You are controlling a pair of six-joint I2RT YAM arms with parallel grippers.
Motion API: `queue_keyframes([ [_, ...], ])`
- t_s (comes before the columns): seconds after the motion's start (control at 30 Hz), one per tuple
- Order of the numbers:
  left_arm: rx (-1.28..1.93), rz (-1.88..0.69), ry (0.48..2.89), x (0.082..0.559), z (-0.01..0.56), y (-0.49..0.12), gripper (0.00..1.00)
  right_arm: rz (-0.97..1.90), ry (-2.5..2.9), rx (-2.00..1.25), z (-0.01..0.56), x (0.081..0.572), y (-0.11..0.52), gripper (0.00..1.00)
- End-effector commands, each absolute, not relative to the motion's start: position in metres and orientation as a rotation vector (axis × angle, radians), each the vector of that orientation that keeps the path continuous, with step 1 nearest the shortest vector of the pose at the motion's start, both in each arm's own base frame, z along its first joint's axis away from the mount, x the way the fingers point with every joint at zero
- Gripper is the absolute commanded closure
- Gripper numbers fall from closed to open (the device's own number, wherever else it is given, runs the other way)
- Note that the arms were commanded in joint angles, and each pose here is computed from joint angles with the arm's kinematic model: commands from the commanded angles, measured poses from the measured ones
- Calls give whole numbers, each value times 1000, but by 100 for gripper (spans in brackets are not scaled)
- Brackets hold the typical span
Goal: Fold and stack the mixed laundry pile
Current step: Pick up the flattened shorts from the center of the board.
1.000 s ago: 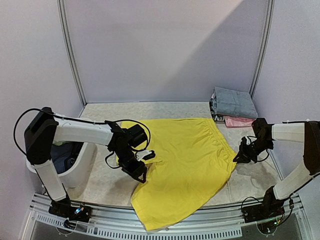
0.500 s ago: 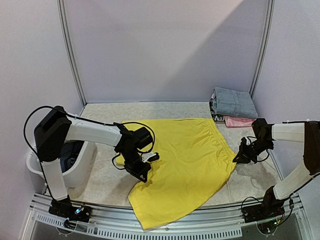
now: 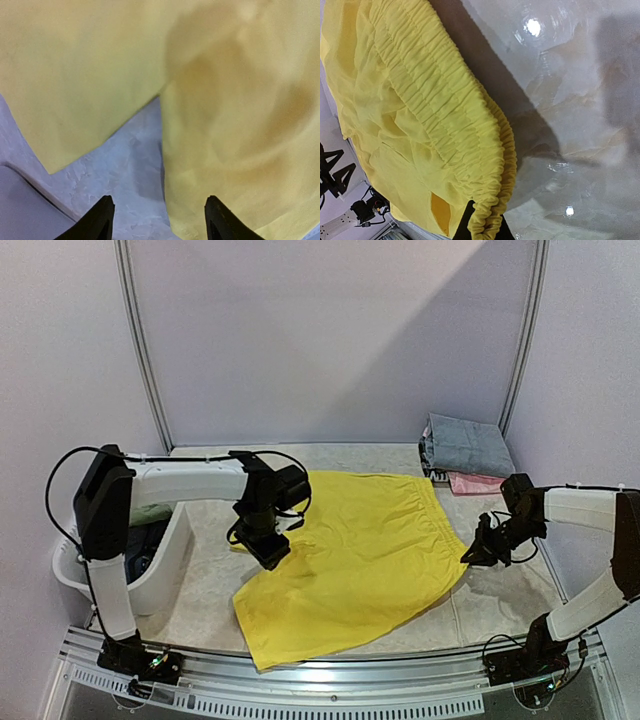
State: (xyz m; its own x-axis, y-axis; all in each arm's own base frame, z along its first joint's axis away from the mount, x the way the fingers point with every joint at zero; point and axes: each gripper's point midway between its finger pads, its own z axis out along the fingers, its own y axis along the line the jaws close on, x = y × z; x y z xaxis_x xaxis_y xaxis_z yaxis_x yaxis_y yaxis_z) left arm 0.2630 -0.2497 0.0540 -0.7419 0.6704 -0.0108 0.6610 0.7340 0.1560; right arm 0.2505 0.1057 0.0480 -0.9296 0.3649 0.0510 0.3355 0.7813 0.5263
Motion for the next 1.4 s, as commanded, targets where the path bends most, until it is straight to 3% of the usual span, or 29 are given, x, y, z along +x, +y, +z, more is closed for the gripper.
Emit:
queue_keyframes([
  [0.0, 1255, 218, 2801, 217, 86, -249, 33, 847, 2935, 577, 48, 247, 107, 100],
  [0.2, 1414, 6, 2733, 149, 112, -266, 30, 821, 2944, 585, 47, 246, 104, 100],
  [0.5, 1559, 56, 2662, 80, 86, -275, 40, 777, 2955, 619, 44, 250, 100, 100],
  [0.67, 1564, 112, 2611, 61, 70, -280, 48, 749, 2969, 641, 42, 251, 98, 100],
  [1.03, 1639, 57, 2521, 15, 54, -303, 49, 709, 3021, 650, 27, 240, 94, 100],
  [1.37, 1537, 230, 2500, 23, 24, -295, 60, 702, 3051, 618, 22, 235, 93, 100],
])
